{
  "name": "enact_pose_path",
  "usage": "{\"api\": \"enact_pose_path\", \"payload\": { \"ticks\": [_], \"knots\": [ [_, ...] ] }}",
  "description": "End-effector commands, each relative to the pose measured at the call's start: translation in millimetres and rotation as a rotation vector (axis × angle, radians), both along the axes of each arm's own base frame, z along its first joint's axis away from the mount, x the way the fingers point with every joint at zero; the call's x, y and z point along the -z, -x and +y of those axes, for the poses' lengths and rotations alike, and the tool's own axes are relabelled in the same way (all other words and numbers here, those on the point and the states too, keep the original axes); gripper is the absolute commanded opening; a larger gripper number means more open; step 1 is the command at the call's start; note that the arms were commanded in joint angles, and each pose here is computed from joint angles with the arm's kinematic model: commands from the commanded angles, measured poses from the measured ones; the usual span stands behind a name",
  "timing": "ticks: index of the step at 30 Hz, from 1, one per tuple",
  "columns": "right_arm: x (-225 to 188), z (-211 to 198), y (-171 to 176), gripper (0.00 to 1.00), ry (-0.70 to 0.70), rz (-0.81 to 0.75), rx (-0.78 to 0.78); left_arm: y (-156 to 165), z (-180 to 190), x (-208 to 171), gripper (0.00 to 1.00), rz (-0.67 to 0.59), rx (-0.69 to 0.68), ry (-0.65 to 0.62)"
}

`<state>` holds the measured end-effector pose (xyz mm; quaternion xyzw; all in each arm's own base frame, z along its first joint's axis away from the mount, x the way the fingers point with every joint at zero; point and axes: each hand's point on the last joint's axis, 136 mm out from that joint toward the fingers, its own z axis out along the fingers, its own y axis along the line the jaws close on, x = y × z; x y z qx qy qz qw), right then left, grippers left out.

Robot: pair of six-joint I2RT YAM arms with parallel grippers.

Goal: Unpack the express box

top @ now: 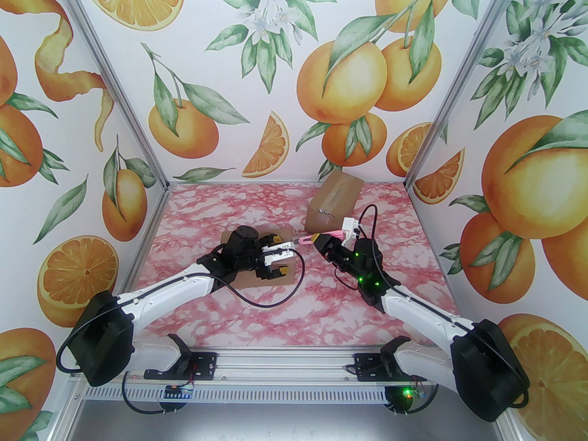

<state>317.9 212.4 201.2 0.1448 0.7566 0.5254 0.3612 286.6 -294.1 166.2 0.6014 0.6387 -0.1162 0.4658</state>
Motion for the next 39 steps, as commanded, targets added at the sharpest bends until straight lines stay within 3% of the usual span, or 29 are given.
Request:
{"api": "enact_pose_path", "payload": {
  "ticks": [1,12,22,26,29,35,39],
  "knots": [
    [41.1,11.8,35.3,0.00,0.018,0.157,-0.170,-51.8,37.6,-26.6,0.79,-0.123,-0.246,0.034],
    [34.9,31.6,49.6,0.00,-0.057,0.168,-0.307,-74.8,39.3,-29.6,0.74,-0.114,-0.343,0.065],
    [36.1,23.8,51.5,0.00,-0.052,0.190,-0.302,-81.4,53.1,-29.9,0.73,-0.102,-0.386,0.050],
    [29.6,13.4,46.1,0.00,-0.073,0.188,-0.277,-71.2,50.5,-27.2,0.73,-0.094,-0.311,0.012],
    [25.0,12.7,43.0,0.00,-0.077,0.185,-0.279,-50.1,42.7,-26.9,0.75,-0.062,-0.162,-0.007],
    [15.8,18.3,32.5,0.00,-0.088,0.163,-0.290,-19.0,31.0,-28.5,0.76,0.063,0.054,-0.093],
    [19.5,20.6,29.6,0.00,-0.083,0.168,-0.289,-13.0,23.6,-35.0,0.80,0.150,0.109,-0.109]
  ]
}}
